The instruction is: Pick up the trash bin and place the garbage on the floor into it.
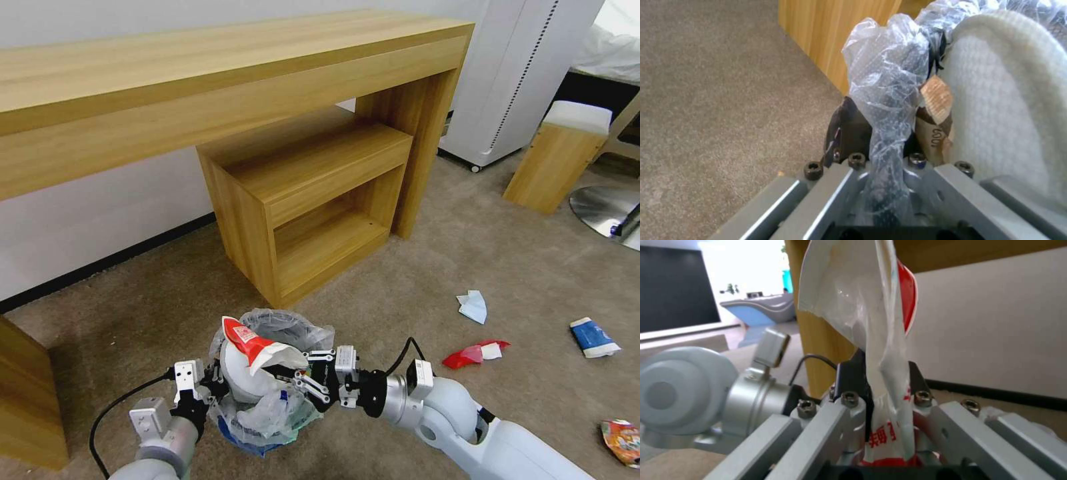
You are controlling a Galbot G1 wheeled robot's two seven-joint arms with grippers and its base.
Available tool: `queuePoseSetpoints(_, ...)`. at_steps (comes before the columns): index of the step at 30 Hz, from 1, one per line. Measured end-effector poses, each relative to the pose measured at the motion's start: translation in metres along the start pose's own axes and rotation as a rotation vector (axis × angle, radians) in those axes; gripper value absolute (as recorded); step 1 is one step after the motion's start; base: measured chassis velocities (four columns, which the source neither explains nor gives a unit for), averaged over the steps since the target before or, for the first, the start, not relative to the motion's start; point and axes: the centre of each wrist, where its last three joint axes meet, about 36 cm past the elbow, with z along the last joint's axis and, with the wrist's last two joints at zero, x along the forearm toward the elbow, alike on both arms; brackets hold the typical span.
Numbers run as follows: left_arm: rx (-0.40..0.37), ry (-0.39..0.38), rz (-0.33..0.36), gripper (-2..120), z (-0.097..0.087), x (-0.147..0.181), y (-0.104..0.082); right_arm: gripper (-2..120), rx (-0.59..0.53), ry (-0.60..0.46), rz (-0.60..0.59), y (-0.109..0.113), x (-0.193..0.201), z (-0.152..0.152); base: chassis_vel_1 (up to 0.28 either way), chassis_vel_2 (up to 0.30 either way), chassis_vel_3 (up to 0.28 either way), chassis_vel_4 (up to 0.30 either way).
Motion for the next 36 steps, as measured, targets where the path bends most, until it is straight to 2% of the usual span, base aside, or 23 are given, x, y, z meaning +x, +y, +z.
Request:
queuePoseSetpoints(22,0.002,-0.012,0.015,0,-0.005,0.005,-0.006,5,0.008,0.041,0.045,0.001,-0.002,0.015,0.000,0.000,0.000,0.000)
queuePoseSetpoints(23,0.003,-0.013,0.016,0,-0.005,0.005,-0.006,8,0.008,0.042,0.047,0.001,-0.001,0.016,0.000,0.000,0.000,0.000)
queuePoseSetpoints(25,0.005,-0.018,0.022,0,-0.008,0.006,-0.008,22,0.007,0.050,0.056,0.002,0.001,0.021,0.000,0.000,0.000,0.000)
queuePoseSetpoints(26,0.005,-0.018,0.022,0,-0.008,0.006,-0.008,22,0.007,0.050,0.056,0.002,0.001,0.021,0.000,0.000,0.000,0.000)
queuePoseSetpoints(29,0.009,-0.025,0.026,0,-0.010,0.008,-0.010,37,0.004,0.060,0.060,0.002,0.002,0.027,0.000,0.000,0.000,0.000)
queuePoseSetpoints(30,0.009,-0.025,0.026,0,-0.010,0.008,-0.010,37,0.004,0.060,0.060,0.002,0.002,0.027,0.000,0.000,0.000,0.000)
queuePoseSetpoints(36,0.012,-0.032,0.028,0,-0.013,0.010,-0.010,59,0.000,0.058,0.058,0.003,0.002,0.032,0.000,0.000,0.000,0.000)
